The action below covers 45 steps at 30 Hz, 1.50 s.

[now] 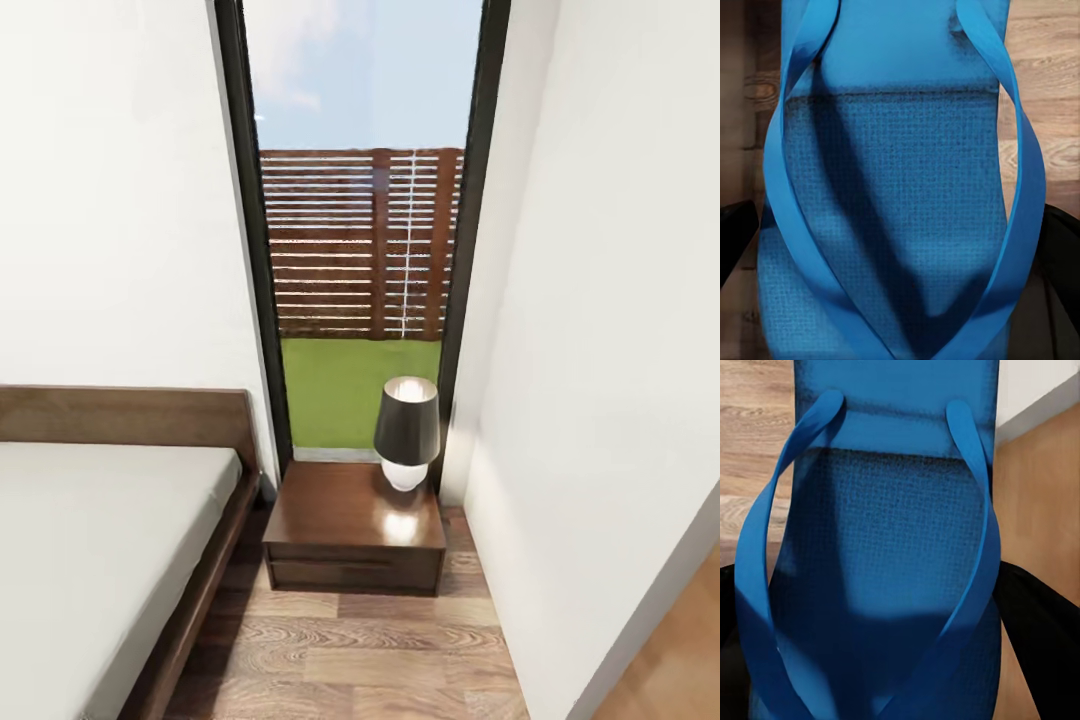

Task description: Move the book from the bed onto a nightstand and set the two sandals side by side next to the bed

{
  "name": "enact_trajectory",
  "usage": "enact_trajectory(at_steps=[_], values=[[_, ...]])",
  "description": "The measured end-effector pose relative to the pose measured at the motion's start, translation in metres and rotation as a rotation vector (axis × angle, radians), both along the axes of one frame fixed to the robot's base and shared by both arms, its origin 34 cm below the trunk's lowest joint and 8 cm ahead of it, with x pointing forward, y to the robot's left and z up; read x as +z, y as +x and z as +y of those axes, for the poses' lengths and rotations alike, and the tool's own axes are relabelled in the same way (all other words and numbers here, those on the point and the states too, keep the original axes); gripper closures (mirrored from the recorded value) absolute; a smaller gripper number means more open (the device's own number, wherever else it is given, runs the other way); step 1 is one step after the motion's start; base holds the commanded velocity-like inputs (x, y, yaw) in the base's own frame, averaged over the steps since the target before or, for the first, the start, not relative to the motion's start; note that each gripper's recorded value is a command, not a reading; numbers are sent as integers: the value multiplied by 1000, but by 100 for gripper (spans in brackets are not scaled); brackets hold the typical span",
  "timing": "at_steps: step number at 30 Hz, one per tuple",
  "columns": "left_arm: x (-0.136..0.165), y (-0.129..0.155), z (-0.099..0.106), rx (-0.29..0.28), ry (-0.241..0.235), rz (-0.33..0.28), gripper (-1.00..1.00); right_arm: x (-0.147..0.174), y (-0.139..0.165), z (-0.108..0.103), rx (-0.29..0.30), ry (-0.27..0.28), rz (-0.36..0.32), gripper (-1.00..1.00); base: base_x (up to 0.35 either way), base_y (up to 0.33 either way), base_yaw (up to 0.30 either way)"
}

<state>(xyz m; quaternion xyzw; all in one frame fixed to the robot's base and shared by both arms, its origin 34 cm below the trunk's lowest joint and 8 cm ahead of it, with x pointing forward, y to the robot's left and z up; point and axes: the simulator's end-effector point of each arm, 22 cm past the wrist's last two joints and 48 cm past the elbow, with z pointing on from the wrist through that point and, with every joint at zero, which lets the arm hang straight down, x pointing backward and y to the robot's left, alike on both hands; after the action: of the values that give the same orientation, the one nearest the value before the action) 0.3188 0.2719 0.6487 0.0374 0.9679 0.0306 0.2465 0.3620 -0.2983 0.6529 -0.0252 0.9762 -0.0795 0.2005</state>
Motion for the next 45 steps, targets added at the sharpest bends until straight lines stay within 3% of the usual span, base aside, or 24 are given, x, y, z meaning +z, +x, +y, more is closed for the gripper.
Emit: enact_trajectory(at_steps=[21,45], values=[[0,0,-1,-4,2,1,100,0,0,1,0,1,0,100,242,-55,32],[0,0,-2,-9,1,1,100,0,-1,1,0,1,2,100,47,-51,268]])
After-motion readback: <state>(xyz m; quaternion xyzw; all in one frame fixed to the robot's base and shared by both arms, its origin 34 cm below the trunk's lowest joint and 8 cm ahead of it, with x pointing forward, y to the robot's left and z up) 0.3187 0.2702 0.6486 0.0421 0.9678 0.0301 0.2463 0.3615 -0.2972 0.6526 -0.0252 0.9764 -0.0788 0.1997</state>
